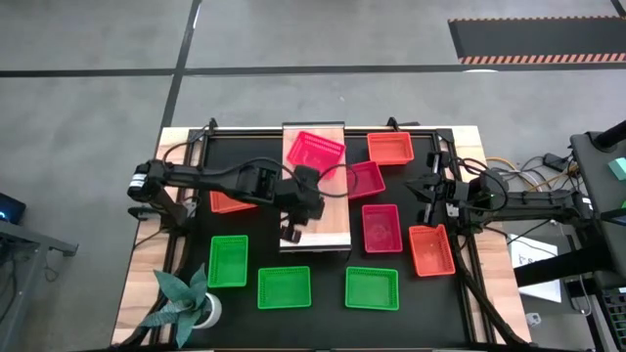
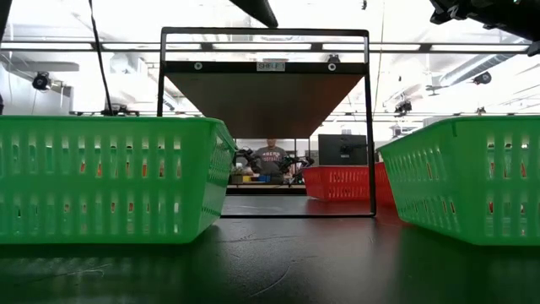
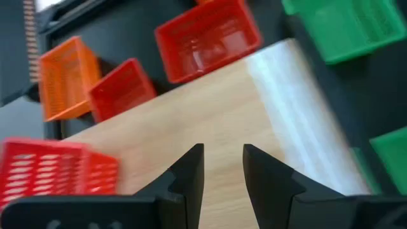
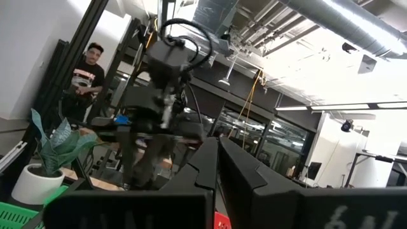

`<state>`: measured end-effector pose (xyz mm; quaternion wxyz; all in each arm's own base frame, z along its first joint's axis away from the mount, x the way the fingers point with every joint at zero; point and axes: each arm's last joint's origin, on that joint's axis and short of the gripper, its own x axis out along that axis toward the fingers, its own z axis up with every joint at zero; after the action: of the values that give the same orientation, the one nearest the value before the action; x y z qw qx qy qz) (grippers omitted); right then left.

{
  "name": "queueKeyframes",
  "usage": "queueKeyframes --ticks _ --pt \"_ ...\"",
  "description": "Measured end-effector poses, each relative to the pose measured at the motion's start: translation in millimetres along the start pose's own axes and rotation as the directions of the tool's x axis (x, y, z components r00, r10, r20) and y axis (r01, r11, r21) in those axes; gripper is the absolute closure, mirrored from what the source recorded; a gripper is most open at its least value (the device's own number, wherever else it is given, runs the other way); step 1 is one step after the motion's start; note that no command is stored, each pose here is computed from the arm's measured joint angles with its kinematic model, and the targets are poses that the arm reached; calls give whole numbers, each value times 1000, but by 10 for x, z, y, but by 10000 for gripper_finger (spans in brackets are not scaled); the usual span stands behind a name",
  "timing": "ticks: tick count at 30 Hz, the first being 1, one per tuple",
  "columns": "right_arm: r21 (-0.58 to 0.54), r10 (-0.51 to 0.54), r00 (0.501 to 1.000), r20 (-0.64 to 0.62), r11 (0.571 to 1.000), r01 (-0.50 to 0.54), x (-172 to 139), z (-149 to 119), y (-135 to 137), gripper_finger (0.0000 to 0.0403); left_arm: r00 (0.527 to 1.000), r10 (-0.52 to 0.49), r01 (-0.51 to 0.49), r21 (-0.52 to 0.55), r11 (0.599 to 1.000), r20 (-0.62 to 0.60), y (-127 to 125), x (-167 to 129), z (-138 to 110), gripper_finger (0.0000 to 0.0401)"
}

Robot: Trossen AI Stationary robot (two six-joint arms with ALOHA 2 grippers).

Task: Stack baskets on shelf by color
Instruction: Put the top red bin on the shelf

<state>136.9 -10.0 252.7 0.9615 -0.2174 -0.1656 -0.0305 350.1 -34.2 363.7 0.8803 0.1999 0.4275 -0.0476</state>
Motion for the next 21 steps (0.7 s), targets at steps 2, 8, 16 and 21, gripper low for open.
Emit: queueKeyframes --ticks 2,8,16,21 --pt "0 0 1000 0 1000 0 0 0 0 394 1000 -11 11 7 1000 -13 -35 35 -21 308" --pt "-6 0 1000 0 1000 0 0 0 0 394 995 66 -65 13 998 -76 -45 205 -138 308" --pt "-10 0 1000 0 1000 0 0 0 0 394 929 340 -344 -1 939 -144 246 385 -298 309" --pt "-12 0 1000 1 1000 0 0 1 0 394 941 314 -320 -31 947 -129 368 504 -398 309"
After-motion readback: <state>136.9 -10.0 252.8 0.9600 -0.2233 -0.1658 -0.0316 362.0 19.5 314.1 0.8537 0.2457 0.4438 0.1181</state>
